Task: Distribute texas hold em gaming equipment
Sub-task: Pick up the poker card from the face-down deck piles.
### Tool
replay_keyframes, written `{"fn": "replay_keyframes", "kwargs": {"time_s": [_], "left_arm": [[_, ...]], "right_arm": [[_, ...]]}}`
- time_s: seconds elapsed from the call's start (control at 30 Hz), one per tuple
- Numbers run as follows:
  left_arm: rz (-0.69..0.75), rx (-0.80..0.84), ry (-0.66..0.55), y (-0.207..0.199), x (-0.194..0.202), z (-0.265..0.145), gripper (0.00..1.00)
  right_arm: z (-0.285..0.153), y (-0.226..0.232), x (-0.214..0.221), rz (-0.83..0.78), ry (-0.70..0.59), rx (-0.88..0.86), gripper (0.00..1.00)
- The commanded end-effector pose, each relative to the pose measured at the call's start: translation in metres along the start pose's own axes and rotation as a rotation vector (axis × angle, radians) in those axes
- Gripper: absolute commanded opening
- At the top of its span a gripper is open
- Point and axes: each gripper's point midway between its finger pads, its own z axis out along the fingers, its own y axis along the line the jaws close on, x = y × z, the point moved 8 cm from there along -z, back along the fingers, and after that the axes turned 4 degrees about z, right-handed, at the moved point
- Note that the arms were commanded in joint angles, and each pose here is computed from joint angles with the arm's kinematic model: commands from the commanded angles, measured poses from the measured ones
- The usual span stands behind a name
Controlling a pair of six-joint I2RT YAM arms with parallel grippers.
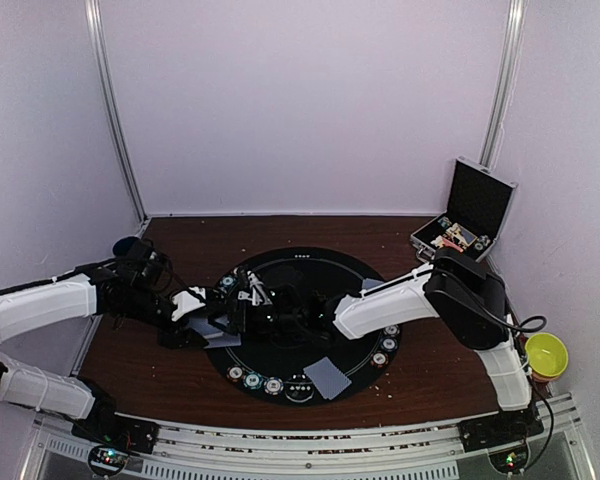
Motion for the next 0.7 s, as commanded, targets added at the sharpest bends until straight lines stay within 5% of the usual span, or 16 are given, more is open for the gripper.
{"fn": "replay_keyframes", "kwargs": {"time_s": [0.0, 0.37, 0.67], "left_arm": [[0.017, -0.014, -0.043, 0.003, -0.007, 0.000, 0.53], [0.013, -0.018, -0.033, 0.003, -0.005, 0.002, 0.53], [0.012, -0.019, -0.032, 0.004, -0.005, 0.003, 0.53]], "right_arm": [[-0.012, -0.001, -0.011, -0.003, -0.034, 0.010, 0.54], [-0.033, 0.026, -0.017, -0.025, -0.053, -0.063, 0.52], [-0.030, 0.034, -0.014, -0.027, -0.040, -0.097, 0.34]]}}
